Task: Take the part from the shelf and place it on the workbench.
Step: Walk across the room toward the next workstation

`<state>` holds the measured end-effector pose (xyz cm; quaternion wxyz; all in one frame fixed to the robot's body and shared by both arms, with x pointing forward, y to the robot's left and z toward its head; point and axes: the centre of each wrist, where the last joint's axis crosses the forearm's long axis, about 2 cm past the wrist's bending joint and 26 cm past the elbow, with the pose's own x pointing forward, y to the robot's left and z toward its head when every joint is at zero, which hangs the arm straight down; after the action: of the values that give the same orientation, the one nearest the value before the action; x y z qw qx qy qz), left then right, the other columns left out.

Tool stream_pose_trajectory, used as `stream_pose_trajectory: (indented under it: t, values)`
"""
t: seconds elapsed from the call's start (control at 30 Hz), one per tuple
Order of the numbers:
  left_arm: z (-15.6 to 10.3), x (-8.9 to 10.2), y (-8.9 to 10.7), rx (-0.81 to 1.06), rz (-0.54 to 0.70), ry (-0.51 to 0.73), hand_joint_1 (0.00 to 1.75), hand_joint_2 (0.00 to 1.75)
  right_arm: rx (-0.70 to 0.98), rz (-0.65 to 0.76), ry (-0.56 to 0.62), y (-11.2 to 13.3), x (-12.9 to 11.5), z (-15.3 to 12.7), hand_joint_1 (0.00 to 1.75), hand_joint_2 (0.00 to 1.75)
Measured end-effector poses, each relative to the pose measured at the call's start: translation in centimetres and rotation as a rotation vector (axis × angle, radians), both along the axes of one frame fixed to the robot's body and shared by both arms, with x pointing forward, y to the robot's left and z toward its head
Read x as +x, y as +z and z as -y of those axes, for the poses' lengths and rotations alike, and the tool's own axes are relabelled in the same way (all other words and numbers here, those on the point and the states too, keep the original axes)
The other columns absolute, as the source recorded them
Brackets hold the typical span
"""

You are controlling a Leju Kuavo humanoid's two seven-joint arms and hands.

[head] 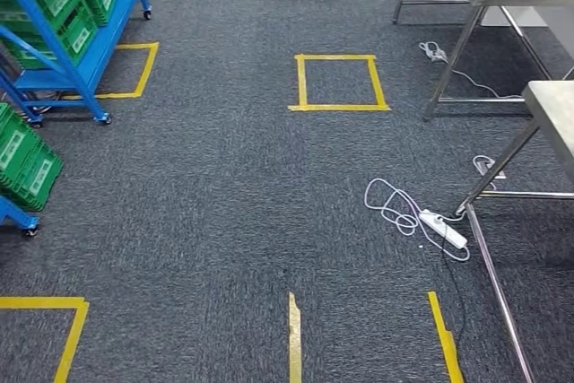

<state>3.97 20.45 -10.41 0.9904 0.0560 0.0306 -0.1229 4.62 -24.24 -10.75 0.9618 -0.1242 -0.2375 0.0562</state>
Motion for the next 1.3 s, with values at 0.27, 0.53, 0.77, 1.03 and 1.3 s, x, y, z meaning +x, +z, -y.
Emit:
stream_pose_trajectory:
  t: [0.27, 0.53, 0.77, 1.03, 1.3]
  values:
    - [-0.3, -0.2, -0.1, -0.019, 0.086, 0.072, 0.00, 0.00, -0.120, -0.139, -0.068, 0.1, 0.0, 0.3, 0.00, 0.00]
    - [-0.6, -0.5, -0.1, -0.063, 0.209, 0.185, 0.00, 0.00, -0.210, -0.275, -0.113, 0.1, -0.3, 0.4, 0.00, 0.00]
    - [-0.8, -0.7, -0.2, -0.129, 0.369, 0.275, 0.00, 0.00, -0.274, -0.333, -0.168, 0.2, -0.3, 0.1, 0.00, 0.00]
    - [-0.7, -0.9, -0.2, -0.201, 0.612, 0.343, 0.00, 0.00, -0.243, -0.309, -0.186, 0.2, -0.6, -0.4, 0.00, 0.00]
    - [-0.5, -0.9, -0.2, -0.306, 0.644, 0.444, 0.00, 0.00, -0.219, -0.300, -0.165, 0.2, -1.0, -0.7, 0.00, 0.00]
